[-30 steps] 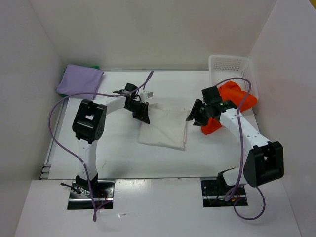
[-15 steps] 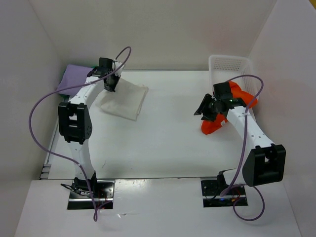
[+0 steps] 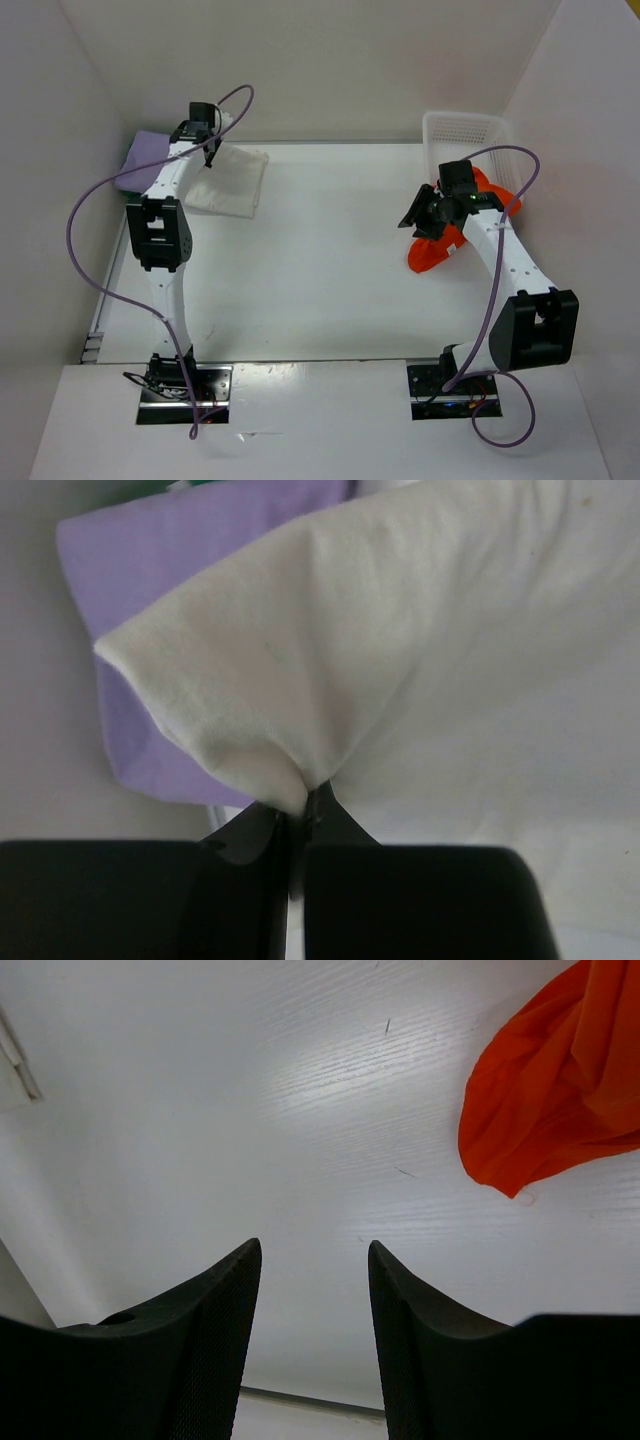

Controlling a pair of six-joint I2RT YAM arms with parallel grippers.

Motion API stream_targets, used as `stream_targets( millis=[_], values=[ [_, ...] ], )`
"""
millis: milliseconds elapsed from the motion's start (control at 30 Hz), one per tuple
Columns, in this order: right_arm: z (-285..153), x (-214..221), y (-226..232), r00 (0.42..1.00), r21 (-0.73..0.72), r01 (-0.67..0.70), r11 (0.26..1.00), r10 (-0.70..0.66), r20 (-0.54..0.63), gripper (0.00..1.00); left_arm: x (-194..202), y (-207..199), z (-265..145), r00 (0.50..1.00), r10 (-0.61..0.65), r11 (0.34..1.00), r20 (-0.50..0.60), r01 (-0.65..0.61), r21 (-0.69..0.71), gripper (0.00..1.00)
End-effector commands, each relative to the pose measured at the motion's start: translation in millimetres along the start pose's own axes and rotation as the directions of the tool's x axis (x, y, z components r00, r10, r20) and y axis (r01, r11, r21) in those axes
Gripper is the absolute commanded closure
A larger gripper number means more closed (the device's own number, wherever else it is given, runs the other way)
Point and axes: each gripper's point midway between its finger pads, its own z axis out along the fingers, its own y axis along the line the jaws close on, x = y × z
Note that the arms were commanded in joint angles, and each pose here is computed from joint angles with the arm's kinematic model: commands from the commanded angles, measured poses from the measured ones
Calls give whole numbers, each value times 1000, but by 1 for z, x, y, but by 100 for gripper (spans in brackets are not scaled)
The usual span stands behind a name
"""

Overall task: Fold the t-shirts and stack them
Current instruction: Put the neatly folded tshirt into the corner of the board with the left arm

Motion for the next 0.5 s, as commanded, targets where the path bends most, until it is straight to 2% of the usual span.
stream_targets(
  millis=[0, 67, 300, 433, 467],
  values=[
    [-8, -10, 3, 1000, -1, 16, 1000, -15, 20, 47, -16, 76, -14, 999, -26, 984, 46, 34, -176, 100],
    [-9, -10, 3, 1000, -1, 16, 1000, -15, 20, 47, -14, 98, -15, 997, -52, 977, 50, 62, -203, 100],
    [-7, -7, 1, 1000, 4, 14, 1000, -14, 12, 47, -19, 135, -25, 993, -70, 967, 94, 91, -237, 100],
    [-5, -4, -2, 1000, 14, 11, 1000, -11, -3, 47, -10, 138, -6, 996, -66, 969, 56, 77, -234, 100],
    [-5, -4, -2, 1000, 14, 11, 1000, -11, -3, 47, 3, 146, 0, 996, -87, 967, 28, 91, -238, 100]
  ],
)
